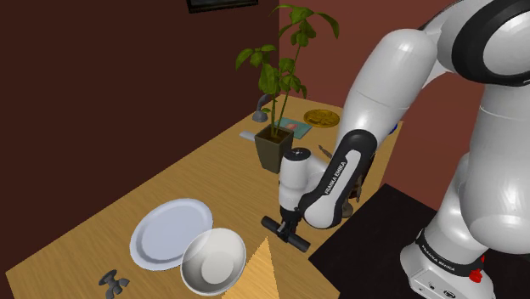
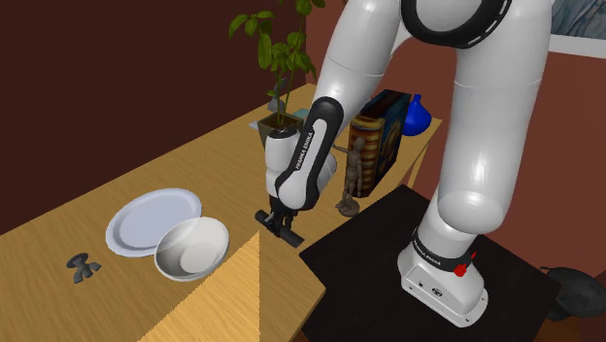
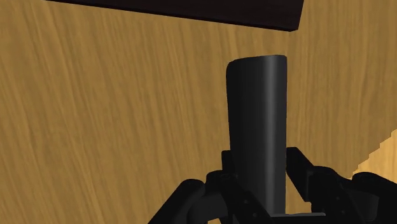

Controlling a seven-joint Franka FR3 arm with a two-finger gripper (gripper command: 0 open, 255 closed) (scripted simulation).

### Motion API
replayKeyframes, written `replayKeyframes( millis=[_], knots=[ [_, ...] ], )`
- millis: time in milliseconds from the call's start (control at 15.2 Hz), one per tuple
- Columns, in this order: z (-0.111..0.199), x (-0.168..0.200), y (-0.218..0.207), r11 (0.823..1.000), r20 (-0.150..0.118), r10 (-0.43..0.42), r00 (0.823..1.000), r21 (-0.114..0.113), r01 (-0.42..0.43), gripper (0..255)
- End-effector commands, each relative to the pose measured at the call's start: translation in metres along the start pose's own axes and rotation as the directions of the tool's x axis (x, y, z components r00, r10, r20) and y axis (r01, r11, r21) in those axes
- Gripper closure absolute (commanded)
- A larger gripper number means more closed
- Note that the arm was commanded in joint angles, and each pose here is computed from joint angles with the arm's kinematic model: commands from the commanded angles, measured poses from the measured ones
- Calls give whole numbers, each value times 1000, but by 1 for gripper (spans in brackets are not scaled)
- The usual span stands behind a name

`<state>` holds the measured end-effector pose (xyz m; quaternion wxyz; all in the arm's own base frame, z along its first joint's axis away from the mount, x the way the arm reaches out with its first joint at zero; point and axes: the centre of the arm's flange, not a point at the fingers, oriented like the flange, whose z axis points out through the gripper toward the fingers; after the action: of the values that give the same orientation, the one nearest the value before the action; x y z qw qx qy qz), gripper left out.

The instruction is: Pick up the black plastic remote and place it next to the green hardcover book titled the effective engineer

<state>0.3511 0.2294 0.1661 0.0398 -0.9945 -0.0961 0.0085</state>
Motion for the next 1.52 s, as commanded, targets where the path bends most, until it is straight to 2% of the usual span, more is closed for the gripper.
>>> replayKeyframes(
  millis=[0,924,1452],
  knots=[
    [-9,-1,-2,1000,1,-2,1000,0,2,255],
    [-82,-1,-8,1000,1,-2,1000,0,2,255],
    [-91,50,84,1000,1,-2,1000,0,2,255]
  ],
)
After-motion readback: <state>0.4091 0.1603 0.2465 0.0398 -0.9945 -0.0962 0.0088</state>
